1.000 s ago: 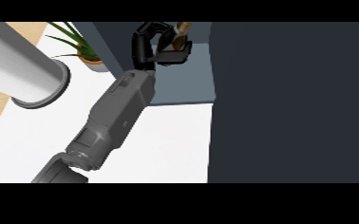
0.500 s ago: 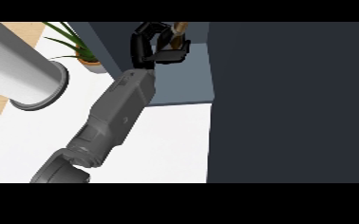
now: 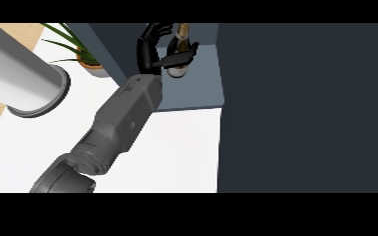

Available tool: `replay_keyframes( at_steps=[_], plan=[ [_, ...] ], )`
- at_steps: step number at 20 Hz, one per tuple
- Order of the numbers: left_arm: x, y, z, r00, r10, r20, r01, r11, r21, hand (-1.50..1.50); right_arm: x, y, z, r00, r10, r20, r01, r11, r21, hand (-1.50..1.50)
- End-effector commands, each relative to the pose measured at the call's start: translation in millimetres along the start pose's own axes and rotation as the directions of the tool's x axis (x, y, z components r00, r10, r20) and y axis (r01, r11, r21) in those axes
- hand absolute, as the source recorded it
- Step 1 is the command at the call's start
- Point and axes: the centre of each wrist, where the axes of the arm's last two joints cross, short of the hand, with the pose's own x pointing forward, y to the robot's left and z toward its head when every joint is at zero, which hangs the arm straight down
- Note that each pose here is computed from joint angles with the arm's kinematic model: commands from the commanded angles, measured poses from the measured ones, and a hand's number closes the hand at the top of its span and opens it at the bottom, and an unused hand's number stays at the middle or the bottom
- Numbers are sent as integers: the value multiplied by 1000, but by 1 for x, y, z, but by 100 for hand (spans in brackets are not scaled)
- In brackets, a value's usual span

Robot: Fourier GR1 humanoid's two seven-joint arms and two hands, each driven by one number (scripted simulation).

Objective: Pick up the wine, place it into the cabinet and close the cabinet

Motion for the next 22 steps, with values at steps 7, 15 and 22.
replay_keyframes(
  at_steps=[7, 15, 22],
  plan=[
    [-9, 6, 5, 994, -110, -20, 111, 993, 47, -150, 12, 3, 11, 999, 1, 39, -1, 1000, 5, -150],
    [-24, 26, 11, 984, -177, -2, 177, 983, 46, -150, 7, -1, 1, 999, 21, 32, -21, 1000, 17, -150],
    [-23, 29, 9, 992, -122, 12, 121, 990, 66, -150, 3, 5, 5, 999, -18, 37, 17, 1000, 26, -150]
  ],
)
